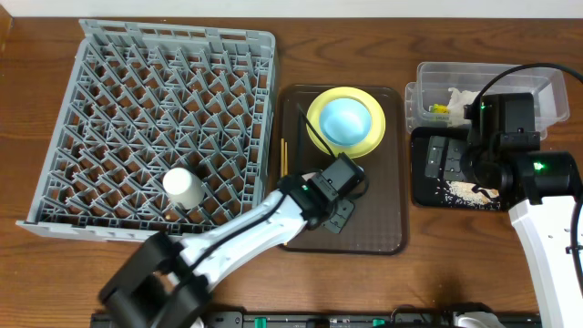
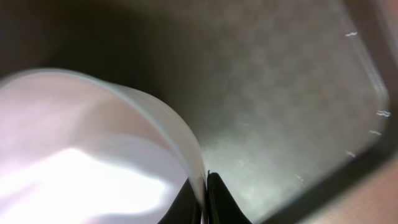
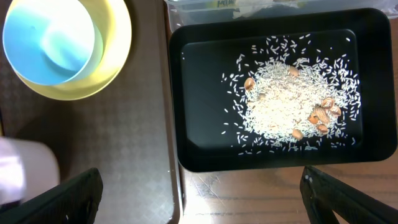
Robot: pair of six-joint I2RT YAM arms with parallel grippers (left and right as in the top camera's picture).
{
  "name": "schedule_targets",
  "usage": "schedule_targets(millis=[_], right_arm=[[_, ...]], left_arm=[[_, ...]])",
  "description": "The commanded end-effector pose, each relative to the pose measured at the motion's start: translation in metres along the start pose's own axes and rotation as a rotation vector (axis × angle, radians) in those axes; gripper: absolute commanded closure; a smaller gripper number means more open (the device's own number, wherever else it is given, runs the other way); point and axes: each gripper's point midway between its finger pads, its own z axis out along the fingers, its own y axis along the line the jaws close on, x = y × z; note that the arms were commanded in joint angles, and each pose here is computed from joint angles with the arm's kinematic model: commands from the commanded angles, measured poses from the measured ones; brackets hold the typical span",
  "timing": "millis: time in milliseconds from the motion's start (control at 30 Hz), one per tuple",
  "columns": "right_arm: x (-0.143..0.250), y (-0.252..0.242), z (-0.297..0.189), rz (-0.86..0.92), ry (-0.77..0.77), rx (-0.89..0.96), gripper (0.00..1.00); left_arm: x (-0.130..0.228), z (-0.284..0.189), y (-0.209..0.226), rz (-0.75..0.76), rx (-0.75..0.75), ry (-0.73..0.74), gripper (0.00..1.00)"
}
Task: Sort waste into correct bins and load items into the dishwasher
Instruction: 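Release the cup, reach the left gripper to the pink bowl and grasp it, then lift the pink bowl and carry it left over the dish rack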
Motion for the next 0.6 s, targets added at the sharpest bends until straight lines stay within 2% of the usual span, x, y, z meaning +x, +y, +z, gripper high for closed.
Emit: schedule_targets(millis=[0, 233, 567], right_arm=[[-0.005, -0.003, -0.006, 0.016, -0.025, 0.011, 0.01], [-0.005, -0.003, -0.006, 0.016, -0.025, 0.011, 0.01], [-0.004, -0.003, -0.006, 0.015, -0.021, 0.012, 0.01]], left_arm=[[-0.048, -0.061, -0.004, -0.017, 0.044, -0.171, 0.94], [-0.084, -0.148, 0.056, -0.101, 0.016, -0.365, 0.94], [-0.086, -0.185, 0.158, -0.394, 0.33, -0.458, 0.94]])
